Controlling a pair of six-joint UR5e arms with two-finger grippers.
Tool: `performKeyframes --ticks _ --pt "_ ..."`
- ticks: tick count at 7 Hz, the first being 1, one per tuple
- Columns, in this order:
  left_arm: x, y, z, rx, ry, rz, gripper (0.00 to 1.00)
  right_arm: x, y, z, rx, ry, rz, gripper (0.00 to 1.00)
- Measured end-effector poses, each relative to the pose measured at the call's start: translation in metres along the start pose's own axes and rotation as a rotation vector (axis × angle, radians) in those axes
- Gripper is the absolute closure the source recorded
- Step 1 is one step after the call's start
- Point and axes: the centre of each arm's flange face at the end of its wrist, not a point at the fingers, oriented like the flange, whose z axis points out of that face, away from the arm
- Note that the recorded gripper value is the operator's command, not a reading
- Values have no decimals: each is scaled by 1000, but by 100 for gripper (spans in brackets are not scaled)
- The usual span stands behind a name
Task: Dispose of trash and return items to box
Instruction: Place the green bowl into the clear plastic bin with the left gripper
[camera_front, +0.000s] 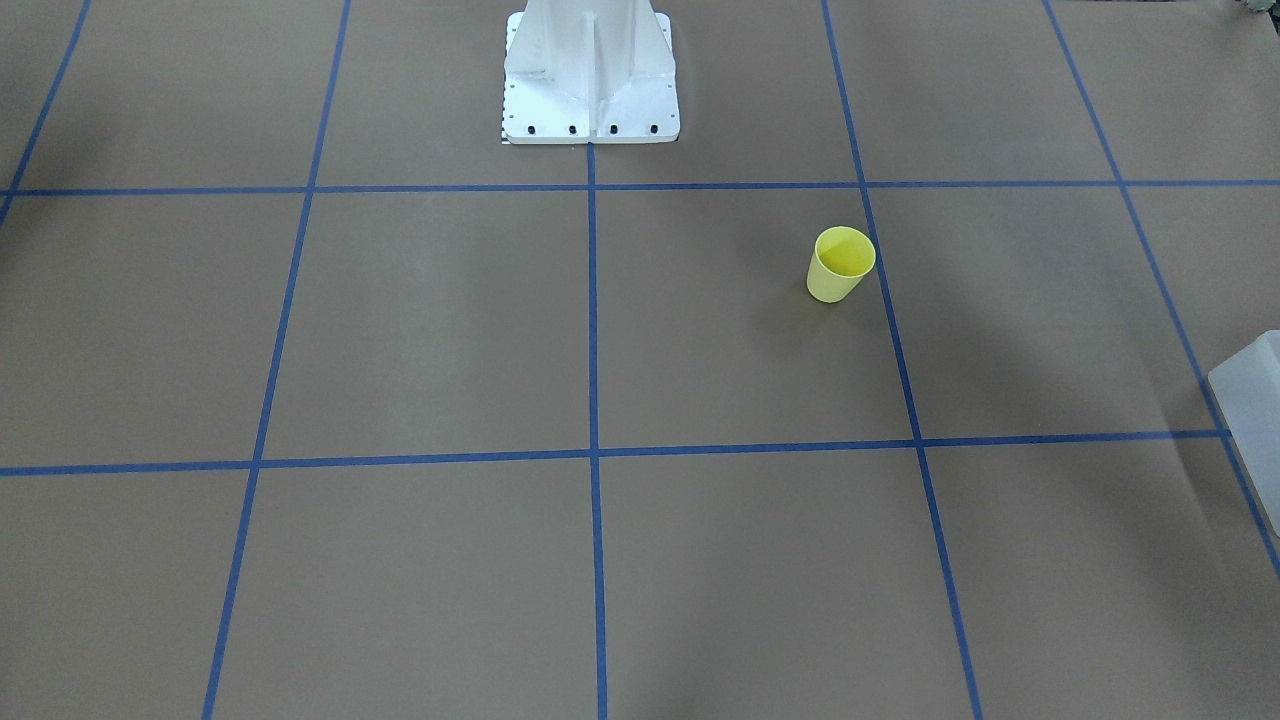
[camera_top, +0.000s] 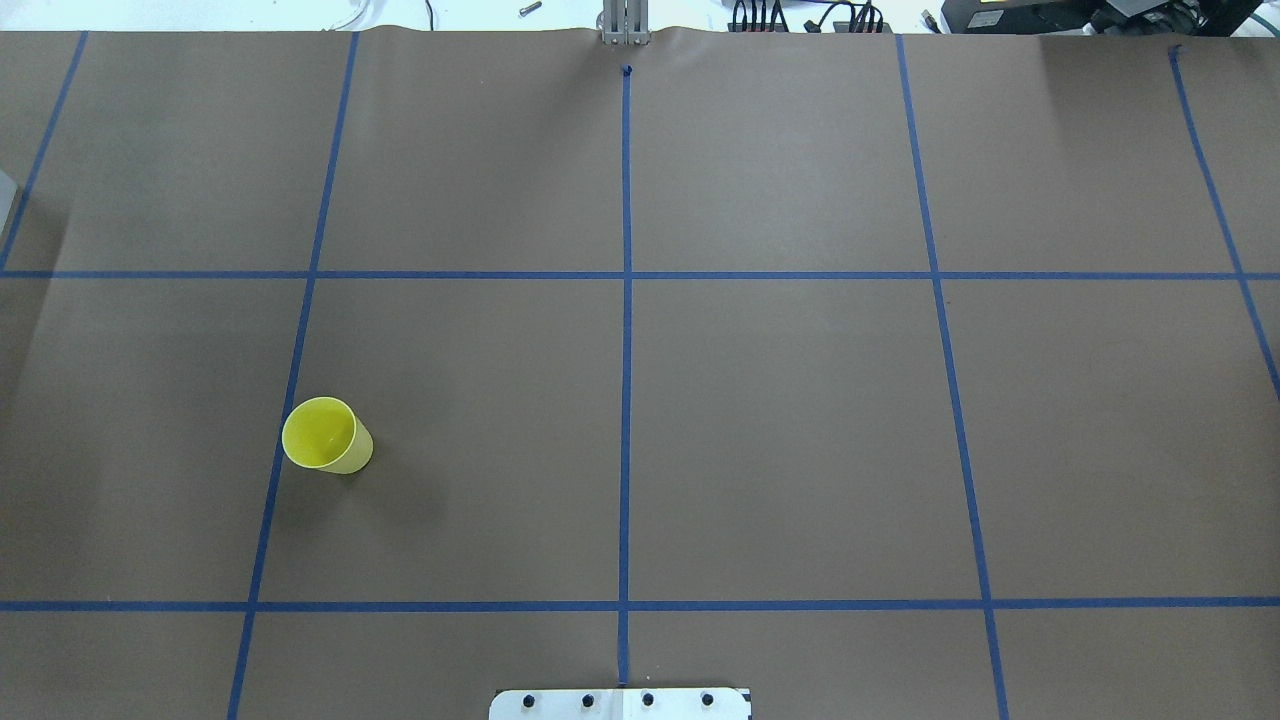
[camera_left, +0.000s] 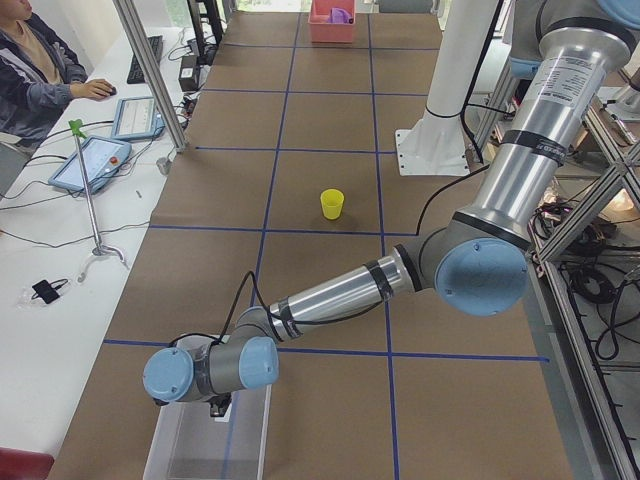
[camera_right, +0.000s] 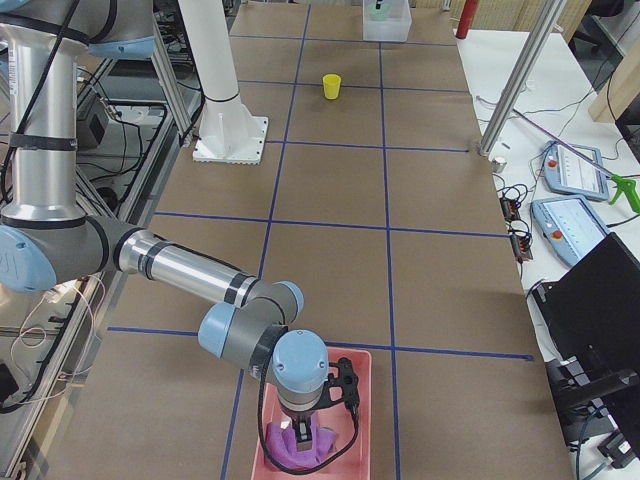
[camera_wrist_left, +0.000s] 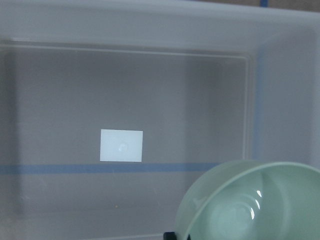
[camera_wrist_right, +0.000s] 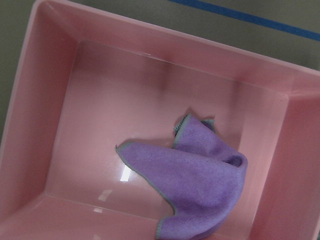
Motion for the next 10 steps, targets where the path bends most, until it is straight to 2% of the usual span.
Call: performKeyframes --ticks 1,2,3,4,6,8,9,10 --pt "0 1 8 -5 -7 -4 84 0 1 0 -1 -1 1 0" --pt "1 1 14 -12 -10 -3 45 0 1 1 -1 -1 1 0" --pt "5 0 16 -14 -11 -1 31 0 1 1 -1 -1 1 0" --pt "12 -6 13 -8 -10 1 22 0 1 1 0 0 0 0" --pt "29 -23 -9 24 -4 4 22 0 0 0 1 1 -1 0" --pt "80 -39 -61 51 19 -31 19 -1 0 -1 2 2 -2 0" --pt "129 -27 -86 64 24 -48 18 -1 0 -1 3 2 -2 0" --pt "190 8 -91 72 27 -55 17 -1 -1 -1 3 2 -3 0"
